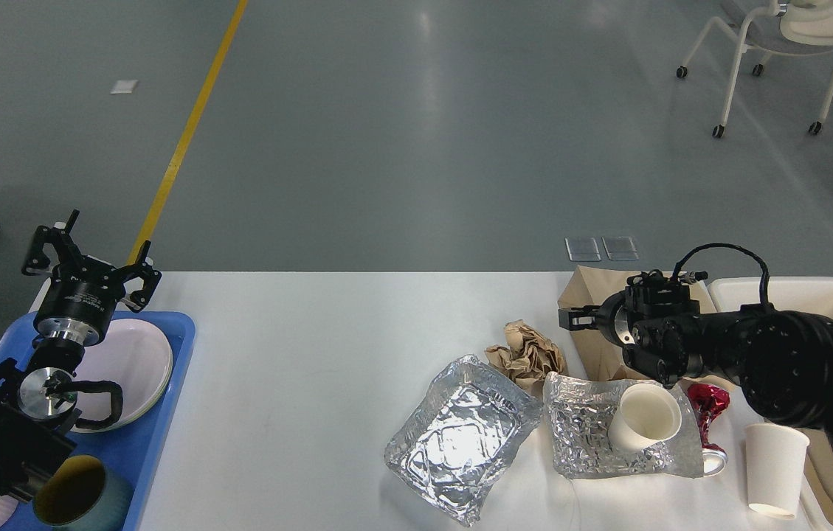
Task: Tidy desktop
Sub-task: 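Grasp the brown paper bag with the right gripper and lift it away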
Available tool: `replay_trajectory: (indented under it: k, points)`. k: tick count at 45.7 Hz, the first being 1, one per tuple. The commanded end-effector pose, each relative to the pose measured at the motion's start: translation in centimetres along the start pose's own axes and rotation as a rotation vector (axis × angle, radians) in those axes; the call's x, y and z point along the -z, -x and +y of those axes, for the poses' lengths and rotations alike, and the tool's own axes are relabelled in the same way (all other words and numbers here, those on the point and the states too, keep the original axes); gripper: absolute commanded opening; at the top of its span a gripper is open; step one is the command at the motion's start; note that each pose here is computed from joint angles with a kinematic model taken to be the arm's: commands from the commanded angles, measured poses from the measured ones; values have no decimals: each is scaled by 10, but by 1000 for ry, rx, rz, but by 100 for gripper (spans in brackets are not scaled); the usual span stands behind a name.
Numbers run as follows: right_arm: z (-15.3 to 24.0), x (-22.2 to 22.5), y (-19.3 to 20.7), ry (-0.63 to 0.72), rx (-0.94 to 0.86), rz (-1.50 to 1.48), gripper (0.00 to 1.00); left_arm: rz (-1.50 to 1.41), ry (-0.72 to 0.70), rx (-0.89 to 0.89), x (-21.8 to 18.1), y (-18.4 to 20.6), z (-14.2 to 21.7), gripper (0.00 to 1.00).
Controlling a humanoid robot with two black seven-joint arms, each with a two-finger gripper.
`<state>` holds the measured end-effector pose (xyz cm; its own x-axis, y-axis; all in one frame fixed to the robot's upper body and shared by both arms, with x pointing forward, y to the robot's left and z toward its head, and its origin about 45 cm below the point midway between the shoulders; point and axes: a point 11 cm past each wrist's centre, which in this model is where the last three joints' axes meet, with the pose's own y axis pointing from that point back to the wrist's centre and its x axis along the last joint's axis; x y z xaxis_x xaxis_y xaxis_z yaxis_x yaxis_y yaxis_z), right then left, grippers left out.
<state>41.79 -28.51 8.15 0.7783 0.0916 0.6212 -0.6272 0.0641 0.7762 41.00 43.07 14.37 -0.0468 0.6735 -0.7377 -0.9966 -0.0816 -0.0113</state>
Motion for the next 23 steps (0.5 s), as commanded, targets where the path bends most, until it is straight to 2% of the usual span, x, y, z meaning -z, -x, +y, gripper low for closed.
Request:
replay_trajectory:
  k: [1,2,23]
  points:
    - [-2,0,9,0,10,-1,14,1,-1,0,1,0,0,100]
    - [-2,0,11,0,16,-1,0,1,0,0,0,0,0,100]
    - [5,2,3,-10,22,-7,0,1,0,0,0,0,0,100]
